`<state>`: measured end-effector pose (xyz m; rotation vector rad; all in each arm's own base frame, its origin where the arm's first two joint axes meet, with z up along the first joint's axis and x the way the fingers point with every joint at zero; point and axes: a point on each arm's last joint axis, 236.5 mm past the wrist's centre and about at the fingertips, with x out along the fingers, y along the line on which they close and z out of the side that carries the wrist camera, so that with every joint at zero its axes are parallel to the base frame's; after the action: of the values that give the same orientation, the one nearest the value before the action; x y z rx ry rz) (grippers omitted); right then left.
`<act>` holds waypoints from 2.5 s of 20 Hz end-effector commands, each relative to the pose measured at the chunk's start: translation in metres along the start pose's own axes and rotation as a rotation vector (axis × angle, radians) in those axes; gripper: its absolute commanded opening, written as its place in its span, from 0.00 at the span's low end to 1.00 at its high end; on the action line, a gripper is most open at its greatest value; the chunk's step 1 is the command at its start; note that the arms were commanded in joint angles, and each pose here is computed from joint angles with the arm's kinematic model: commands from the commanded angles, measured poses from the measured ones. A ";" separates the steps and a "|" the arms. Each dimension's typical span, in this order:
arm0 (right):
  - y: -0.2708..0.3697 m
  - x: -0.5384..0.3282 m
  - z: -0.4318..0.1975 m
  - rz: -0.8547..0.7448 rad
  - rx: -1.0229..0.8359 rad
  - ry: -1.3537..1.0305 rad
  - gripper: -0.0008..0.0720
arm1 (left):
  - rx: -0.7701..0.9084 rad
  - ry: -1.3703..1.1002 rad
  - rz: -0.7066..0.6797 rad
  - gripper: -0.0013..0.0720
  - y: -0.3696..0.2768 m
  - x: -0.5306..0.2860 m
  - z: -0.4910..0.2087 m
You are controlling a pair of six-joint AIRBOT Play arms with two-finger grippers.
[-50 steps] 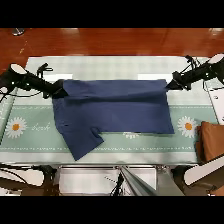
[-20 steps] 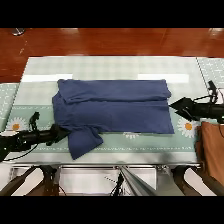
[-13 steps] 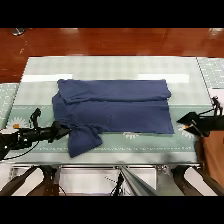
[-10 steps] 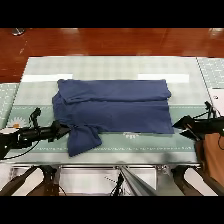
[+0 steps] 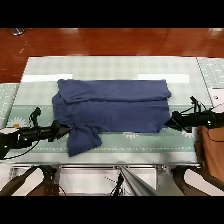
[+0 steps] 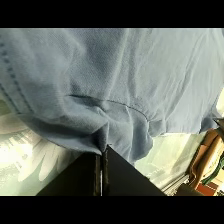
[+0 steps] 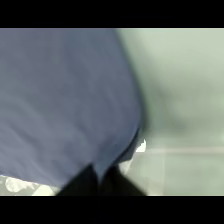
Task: Fold the shirts.
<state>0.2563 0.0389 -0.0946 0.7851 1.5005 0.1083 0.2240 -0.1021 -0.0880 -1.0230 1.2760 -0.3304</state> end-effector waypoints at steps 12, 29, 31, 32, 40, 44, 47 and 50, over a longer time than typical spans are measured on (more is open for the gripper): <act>0.081 -0.100 0.142 0.043 -0.187 -0.381 0.04 | 0.161 -0.231 -0.030 0.05 -0.092 -0.060 0.144; 0.093 -0.070 0.247 0.187 -0.170 -0.362 0.87 | 0.015 -0.015 -0.029 0.97 -0.111 -0.007 0.258; 0.071 -0.111 0.255 0.154 -0.172 -0.381 0.87 | -0.043 0.029 0.144 0.97 -0.070 -0.063 0.252; 0.052 -0.126 0.255 0.133 -0.139 -0.380 0.87 | -0.056 0.021 0.242 0.97 -0.047 -0.091 0.248; 0.010 -0.047 0.215 0.112 -0.012 -0.096 0.86 | 0.173 -0.387 0.256 0.97 -0.075 -0.127 0.209; 0.037 0.000 0.200 0.146 -0.021 0.015 0.86 | 0.313 -0.172 0.082 0.97 -0.123 -0.065 0.119; 0.056 0.020 0.187 0.128 -0.076 0.060 0.86 | 0.383 -0.070 0.053 0.97 -0.144 -0.031 0.088; 0.080 0.031 0.180 0.148 -0.139 0.073 0.66 | 0.443 -0.043 0.054 0.97 -0.157 0.000 0.075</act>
<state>0.4545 0.0195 -0.0998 0.8187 1.4735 0.2969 0.3455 -0.1171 0.0336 -0.6506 1.1253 -0.4490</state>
